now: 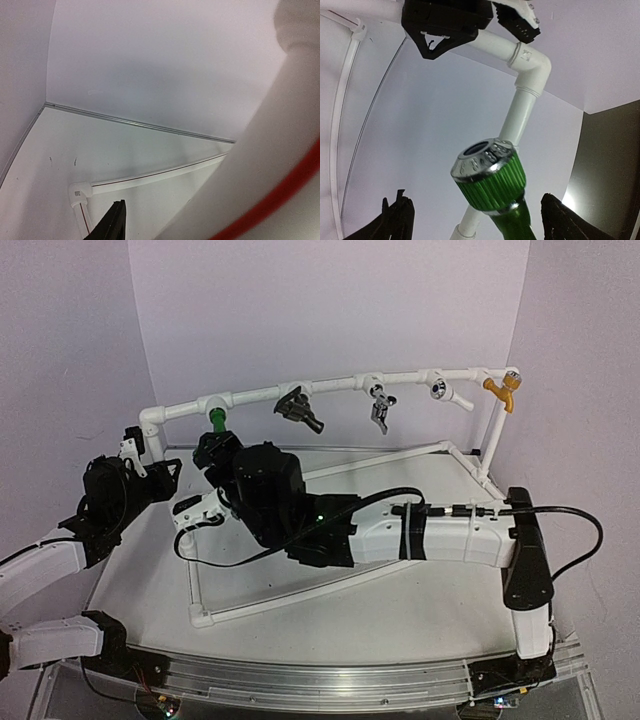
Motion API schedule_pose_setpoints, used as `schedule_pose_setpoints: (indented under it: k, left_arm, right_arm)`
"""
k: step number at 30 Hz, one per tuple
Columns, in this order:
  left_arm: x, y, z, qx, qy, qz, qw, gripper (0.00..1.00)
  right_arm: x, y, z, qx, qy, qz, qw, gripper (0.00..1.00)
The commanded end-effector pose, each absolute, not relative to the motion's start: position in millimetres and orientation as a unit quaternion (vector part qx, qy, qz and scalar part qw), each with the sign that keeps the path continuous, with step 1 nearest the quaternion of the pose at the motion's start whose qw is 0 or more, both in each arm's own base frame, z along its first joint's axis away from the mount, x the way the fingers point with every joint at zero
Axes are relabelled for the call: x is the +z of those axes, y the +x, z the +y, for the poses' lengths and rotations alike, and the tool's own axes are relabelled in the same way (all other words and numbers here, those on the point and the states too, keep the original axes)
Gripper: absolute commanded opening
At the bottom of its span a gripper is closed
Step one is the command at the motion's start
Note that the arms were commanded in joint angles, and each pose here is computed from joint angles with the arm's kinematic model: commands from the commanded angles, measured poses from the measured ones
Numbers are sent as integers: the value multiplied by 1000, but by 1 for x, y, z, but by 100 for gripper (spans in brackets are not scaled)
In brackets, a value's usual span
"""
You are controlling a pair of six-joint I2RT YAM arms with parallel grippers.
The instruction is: Install the water faucets
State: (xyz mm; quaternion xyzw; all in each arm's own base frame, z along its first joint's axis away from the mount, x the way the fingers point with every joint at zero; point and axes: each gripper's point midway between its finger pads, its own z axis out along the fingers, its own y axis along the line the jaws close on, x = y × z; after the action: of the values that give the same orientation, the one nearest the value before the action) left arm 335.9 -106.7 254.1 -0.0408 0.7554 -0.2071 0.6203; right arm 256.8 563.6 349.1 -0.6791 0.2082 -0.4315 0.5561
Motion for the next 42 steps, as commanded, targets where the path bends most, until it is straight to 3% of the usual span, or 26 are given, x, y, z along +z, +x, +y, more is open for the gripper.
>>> schedule_pose_setpoints:
  k: [1,5,9,19,21,22,26,31,36,42]
  left_arm:
    - [243,327,-135,-293,-56,775,557,0]
    - [242,327,-136,-293,-54,776,556,0]
    - [242,328,-136,-292,-53,776,556,0]
    - [243,327,-137,-295,-52,776,555,0]
    - [243,327,-137,-296,-53,776,554,0]
    - [242,327,-137,-297,-54,777,553,0]
    - [242,327,-138,-299,-55,777,551,0]
    - [241,328,-139,-303,-59,778,547,0]
    - [241,330,-138,-306,-69,778,545,0]
    - [241,332,-135,-307,-87,777,543,0]
  right_arm:
    - [386,275,562,-496,-654,176,543,87]
    - [385,286,567,-500,-648,185,544,84]
    - [384,292,570,-501,-641,200,546,72]
    - [386,303,584,-459,-573,286,616,22]
    - [393,306,584,-433,-541,320,647,3]
    - [397,306,584,-417,-521,334,666,0]
    - [414,305,578,-312,-437,413,736,0]
    - [435,304,551,-27,-257,550,794,0]
    - [444,304,531,255,-76,599,755,0]
    - [451,296,536,461,49,586,664,0]
